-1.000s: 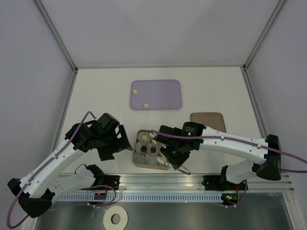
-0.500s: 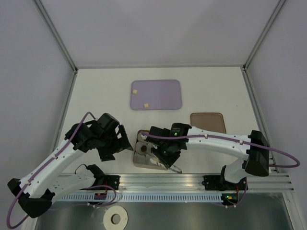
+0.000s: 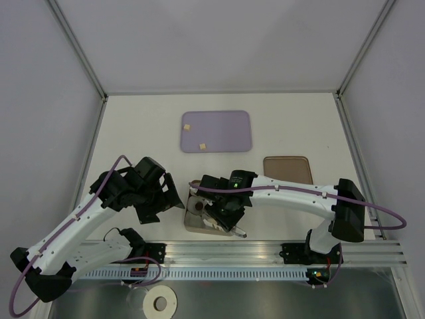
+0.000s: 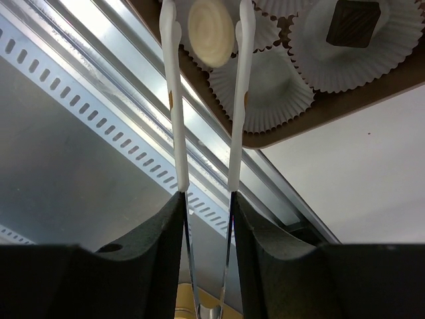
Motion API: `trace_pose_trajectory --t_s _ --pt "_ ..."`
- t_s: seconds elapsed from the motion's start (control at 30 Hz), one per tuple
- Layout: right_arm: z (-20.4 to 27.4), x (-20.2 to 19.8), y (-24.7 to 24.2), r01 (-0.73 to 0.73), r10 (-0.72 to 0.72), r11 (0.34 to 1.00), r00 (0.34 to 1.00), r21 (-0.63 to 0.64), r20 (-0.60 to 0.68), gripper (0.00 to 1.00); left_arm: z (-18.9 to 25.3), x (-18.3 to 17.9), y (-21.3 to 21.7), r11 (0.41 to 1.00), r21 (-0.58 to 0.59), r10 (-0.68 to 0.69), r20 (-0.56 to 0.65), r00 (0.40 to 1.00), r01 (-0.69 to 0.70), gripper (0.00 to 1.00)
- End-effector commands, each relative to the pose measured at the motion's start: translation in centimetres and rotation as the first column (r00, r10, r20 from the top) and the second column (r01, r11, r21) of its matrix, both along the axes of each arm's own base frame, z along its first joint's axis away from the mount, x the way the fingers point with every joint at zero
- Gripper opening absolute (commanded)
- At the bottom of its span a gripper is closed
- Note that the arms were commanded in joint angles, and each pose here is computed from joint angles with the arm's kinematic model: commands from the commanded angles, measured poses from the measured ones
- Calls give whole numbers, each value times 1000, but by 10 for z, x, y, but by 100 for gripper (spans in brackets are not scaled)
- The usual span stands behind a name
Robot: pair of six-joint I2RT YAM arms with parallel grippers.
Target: Pack the chocolate
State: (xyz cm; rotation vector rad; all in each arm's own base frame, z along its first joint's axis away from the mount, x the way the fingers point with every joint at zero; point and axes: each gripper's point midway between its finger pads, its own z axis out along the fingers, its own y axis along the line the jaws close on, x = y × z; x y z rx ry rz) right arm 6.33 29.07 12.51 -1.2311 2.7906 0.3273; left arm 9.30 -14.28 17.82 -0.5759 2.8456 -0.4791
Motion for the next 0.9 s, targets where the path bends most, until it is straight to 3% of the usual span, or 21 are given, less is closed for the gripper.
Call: trace_pose_trajectory --t_s 0.0,0.17,0.3,0.47,0.7,0.8,0.87 --pt "13 4 11 2 -3 999 1000 48 29 40 1 -12 2 1000 -6 23 -61 998 -23 100" --pt "19 5 12 0 -2 998 999 57 37 43 0 -12 2 1000 -3 24 -63 998 -24 99" --pt "32 11 17 6 -11 996 998 87 64 37 0 -12 1 1000 -3 22 -65 998 -22 100" --pt "83 40 46 27 -62 976 986 218 155 37 2 -11 1 999 -7 31 -59 998 -31 100" --pt "104 169 53 215 -278 932 940 291 196 34 1 -10 0 999 -4 47 -73 996 -47 100" --pt "104 231 53 275 -348 920 901 280 258 35 2 -9 -2 999 -3 44 -80 996 -44 100" --pt "74 249 52 315 -355 931 898 185 258 35 3 -9 -4 999 -6 41 -81 996 -42 100"
